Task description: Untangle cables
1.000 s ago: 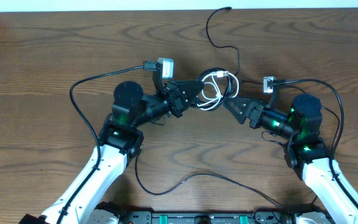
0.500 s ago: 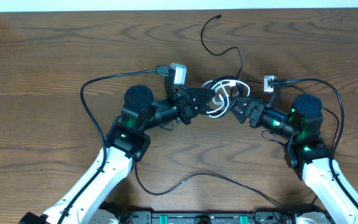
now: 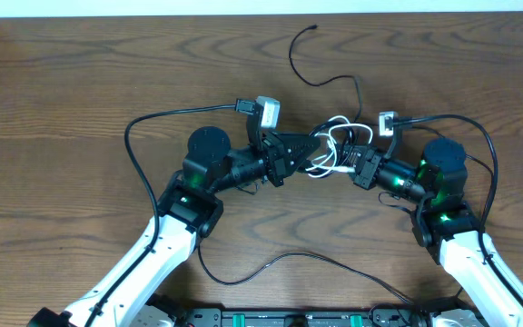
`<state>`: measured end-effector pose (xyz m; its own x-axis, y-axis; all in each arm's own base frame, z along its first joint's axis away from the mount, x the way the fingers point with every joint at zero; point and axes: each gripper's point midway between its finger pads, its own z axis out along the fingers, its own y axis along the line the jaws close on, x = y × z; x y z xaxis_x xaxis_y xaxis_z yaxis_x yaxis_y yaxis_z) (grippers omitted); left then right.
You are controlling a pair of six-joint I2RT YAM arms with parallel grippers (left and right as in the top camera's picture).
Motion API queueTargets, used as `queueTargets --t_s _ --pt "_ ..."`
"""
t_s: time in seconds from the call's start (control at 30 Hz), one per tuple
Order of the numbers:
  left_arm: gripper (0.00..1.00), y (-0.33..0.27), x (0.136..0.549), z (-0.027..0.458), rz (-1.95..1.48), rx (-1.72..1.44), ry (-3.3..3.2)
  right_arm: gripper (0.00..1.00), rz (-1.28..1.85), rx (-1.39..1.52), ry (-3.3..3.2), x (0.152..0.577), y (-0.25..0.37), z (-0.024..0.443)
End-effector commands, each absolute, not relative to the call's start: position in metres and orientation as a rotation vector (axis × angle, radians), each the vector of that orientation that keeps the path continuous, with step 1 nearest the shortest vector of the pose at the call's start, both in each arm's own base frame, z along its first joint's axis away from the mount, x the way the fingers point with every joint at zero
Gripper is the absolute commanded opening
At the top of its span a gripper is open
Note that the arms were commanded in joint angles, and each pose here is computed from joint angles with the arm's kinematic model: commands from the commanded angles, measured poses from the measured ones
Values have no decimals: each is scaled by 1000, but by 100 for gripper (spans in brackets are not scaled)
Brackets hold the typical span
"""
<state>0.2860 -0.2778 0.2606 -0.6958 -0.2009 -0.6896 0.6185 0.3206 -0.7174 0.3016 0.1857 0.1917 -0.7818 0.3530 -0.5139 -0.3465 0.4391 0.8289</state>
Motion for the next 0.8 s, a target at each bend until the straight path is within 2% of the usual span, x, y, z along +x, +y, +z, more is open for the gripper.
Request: queueTargets --t_s 0.0,0.57,0.77 --pt "7 -279 288 268 -1446 386 1839 1 1305 38 2097 303 180 177" --pt "7 -271 303 270 -1358 324 1815 1 839 224 2358 302 131 101" --pt "7 -269 306 270 -1343 307 1814 1 770 228 2382 300 123 94"
